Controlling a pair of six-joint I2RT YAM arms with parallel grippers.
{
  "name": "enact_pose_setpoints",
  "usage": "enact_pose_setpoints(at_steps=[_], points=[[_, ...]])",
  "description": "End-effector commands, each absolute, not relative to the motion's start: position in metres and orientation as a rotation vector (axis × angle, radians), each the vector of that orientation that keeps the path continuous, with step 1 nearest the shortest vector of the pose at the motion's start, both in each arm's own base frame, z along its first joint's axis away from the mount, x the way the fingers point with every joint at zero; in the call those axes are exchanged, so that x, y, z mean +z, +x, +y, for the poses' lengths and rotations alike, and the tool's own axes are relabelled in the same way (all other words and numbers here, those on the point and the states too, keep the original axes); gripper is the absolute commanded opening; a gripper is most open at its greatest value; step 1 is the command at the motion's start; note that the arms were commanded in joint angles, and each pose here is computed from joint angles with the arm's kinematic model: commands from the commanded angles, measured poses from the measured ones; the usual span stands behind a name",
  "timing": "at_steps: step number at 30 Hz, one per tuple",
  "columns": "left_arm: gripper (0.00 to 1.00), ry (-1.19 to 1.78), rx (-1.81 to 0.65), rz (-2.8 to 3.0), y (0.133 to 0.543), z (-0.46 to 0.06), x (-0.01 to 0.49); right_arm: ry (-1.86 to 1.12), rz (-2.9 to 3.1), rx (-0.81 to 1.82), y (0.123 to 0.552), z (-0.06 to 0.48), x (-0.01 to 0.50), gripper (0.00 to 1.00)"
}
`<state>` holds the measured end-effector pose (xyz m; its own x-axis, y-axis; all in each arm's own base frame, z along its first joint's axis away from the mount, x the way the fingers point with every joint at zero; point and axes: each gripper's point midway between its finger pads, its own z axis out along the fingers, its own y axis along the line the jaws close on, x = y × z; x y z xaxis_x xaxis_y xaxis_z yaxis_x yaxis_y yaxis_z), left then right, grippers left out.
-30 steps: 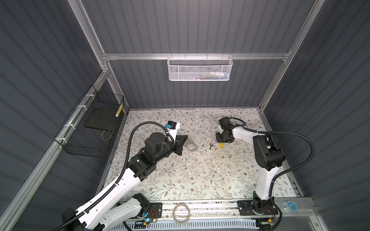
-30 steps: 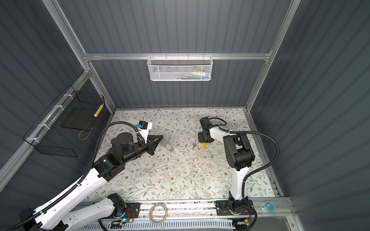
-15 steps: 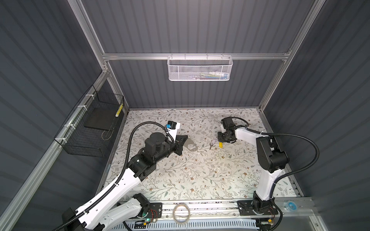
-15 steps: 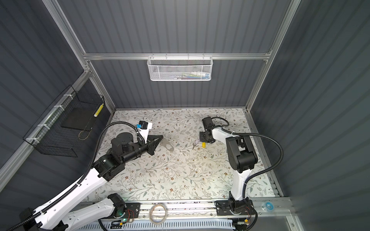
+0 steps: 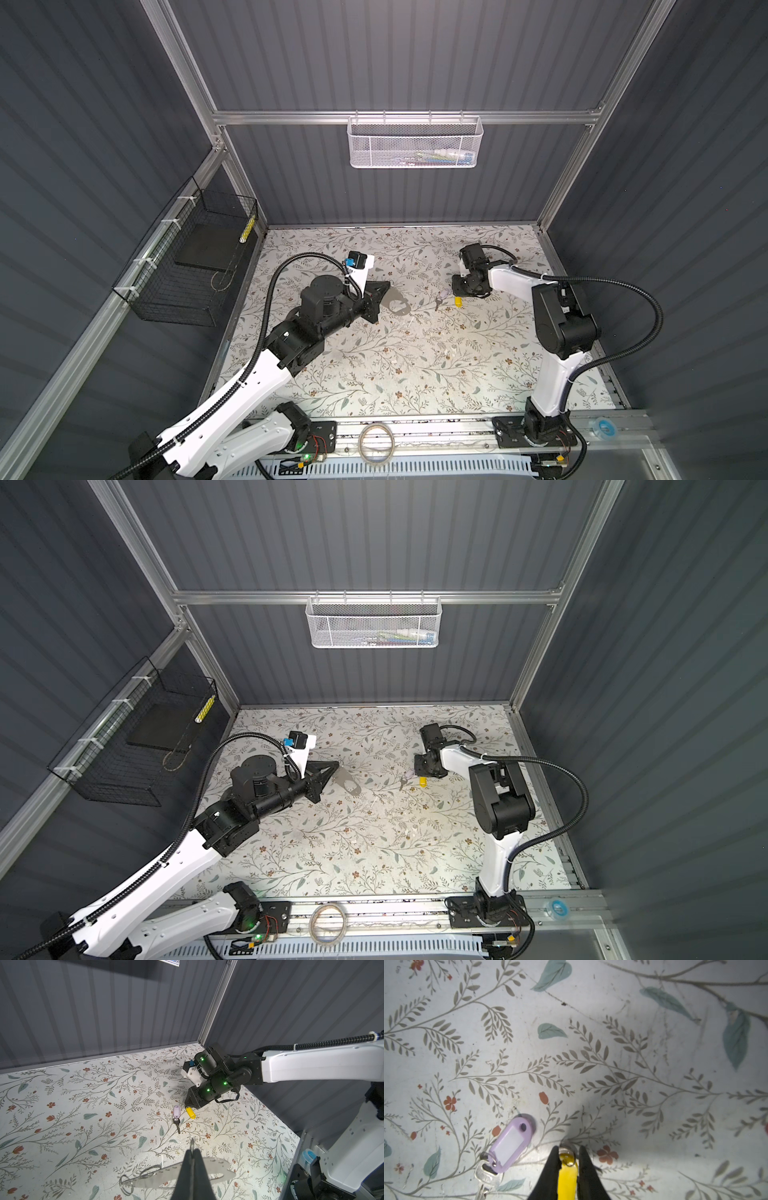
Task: Attach keys to a key ring
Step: Pick up the key from the center of the table.
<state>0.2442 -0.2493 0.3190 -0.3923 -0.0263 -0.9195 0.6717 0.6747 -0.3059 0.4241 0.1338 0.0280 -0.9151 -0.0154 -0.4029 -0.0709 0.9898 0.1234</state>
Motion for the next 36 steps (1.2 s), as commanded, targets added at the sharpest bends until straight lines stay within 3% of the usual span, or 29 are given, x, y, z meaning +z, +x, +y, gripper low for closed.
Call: enact_pose_setpoints(at_steps=[1,22,36], points=[[0.00,0.529,-0.849,1.765,0.2405,-0.2516,0.3409,-0.041,2.750,0.191,0.4185,0.1302,0.0243,0.20],[0.00,0.523,-0.843,1.766,0.2383,-0.2481,0.3397,-0.049,2.794,0.209,0.4149,0.1320,0.0189,0.15],[0.00,0.523,-0.840,1.771,0.2385,-0.2479,0.3374,-0.055,2.781,0.221,0.4181,0.1336,0.0214,0.05]])
